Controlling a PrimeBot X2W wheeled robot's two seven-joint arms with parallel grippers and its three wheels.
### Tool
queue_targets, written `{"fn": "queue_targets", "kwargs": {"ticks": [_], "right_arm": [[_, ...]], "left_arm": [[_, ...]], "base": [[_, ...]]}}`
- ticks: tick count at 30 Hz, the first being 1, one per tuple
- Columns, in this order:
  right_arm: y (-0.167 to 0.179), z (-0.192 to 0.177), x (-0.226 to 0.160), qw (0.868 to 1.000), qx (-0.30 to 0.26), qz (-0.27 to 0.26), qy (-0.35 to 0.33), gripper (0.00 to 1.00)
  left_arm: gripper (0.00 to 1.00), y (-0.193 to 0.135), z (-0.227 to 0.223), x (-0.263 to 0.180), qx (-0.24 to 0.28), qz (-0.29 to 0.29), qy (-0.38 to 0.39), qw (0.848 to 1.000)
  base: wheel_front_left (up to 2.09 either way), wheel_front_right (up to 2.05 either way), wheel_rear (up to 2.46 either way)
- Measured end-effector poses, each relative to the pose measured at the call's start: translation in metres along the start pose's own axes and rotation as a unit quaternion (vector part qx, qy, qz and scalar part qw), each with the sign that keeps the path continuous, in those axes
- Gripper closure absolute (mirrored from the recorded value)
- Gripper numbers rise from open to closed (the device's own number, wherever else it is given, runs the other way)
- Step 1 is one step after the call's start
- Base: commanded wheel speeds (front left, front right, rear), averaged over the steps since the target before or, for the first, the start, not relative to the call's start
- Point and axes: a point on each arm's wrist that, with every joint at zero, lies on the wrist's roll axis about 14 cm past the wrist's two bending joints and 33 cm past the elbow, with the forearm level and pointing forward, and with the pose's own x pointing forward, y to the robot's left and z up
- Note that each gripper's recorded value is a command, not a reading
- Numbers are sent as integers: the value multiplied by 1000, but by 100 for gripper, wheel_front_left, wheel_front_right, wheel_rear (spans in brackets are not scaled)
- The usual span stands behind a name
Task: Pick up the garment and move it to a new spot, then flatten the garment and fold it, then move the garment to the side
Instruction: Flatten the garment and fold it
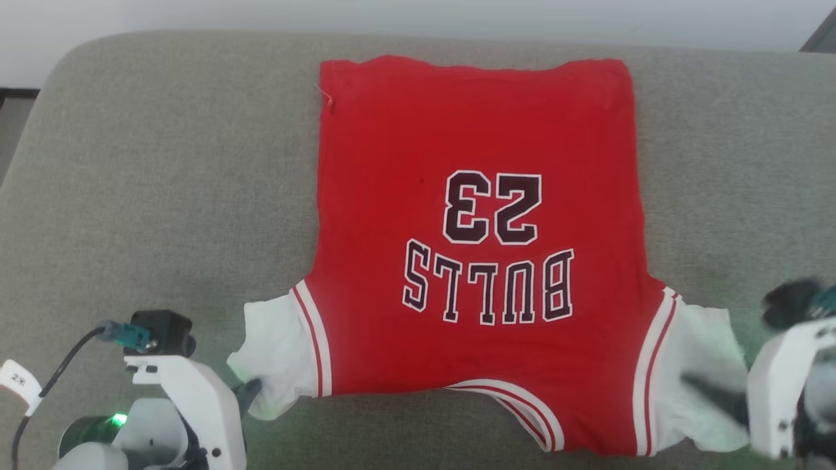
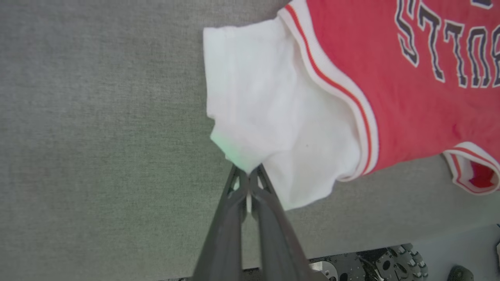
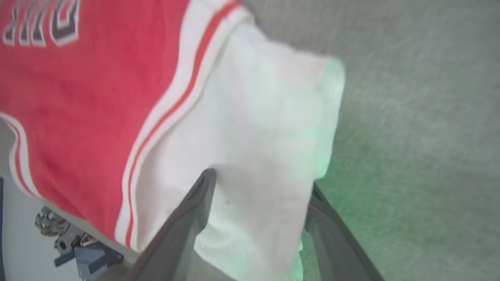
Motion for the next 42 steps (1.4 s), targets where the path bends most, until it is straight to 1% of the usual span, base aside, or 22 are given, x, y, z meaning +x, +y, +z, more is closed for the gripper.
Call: {"fn": "queue_targets", "kwargs": {"ticks": [3,6,11,14,19,21,23,27,30,33,36,38,39,40,42], "right_arm": [[-2,35,-4,998,0,-5,-59,0],[-3,72,-6,993,-11,-15,-114,0],[-6,139,-1,979,-41,-32,-195,0],[-8,175,10,973,-51,-39,-222,0],[-13,228,38,968,-63,-50,-238,0],[-17,243,51,968,-58,-54,-236,0],[-22,252,68,972,-57,-61,-219,0],[-25,260,105,981,-43,-63,-176,0],[-25,256,133,989,-27,-62,-128,0],[-28,252,154,995,-9,-64,-77,0],[-27,244,168,998,14,-61,-15,0],[-26,241,171,998,25,-59,18,0],[-25,240,171,997,22,-61,28,81],[-26,239,170,997,15,-67,37,100],[-28,236,168,995,2,-79,53,100]], "left_arm": [[100,-2,3,4,1,-2,-3,1000],[100,-6,5,9,2,-7,-5,1000],[100,-11,8,18,5,-16,-4,1000],[100,-14,10,22,6,-21,-4,1000],[100,-14,11,29,7,-22,-2,1000],[100,-15,10,32,3,-23,1,1000],[100,-10,9,34,-1,-17,3,1000],[100,-2,5,38,-11,-8,8,1000],[100,3,3,41,-18,-2,11,1000],[100,7,2,44,-22,3,14,1000],[100,10,-1,47,-29,7,16,999],[100,12,-2,48,-30,9,19,999],[100,12,-2,49,-31,9,19,999],[100,12,-3,49,-31,9,20,999],[100,12,-2,50,-32,8,18,999]], "base": [[0,0,0],[0,0,0],[0,0,0],[0,0,0],[0,0,0],[0,0,0],[0,0,0],[0,0,0],[0,0,0],[0,0,0],[0,0,0],[0,0,0],[0,0,0],[0,0,0],[0,0,0]]}}
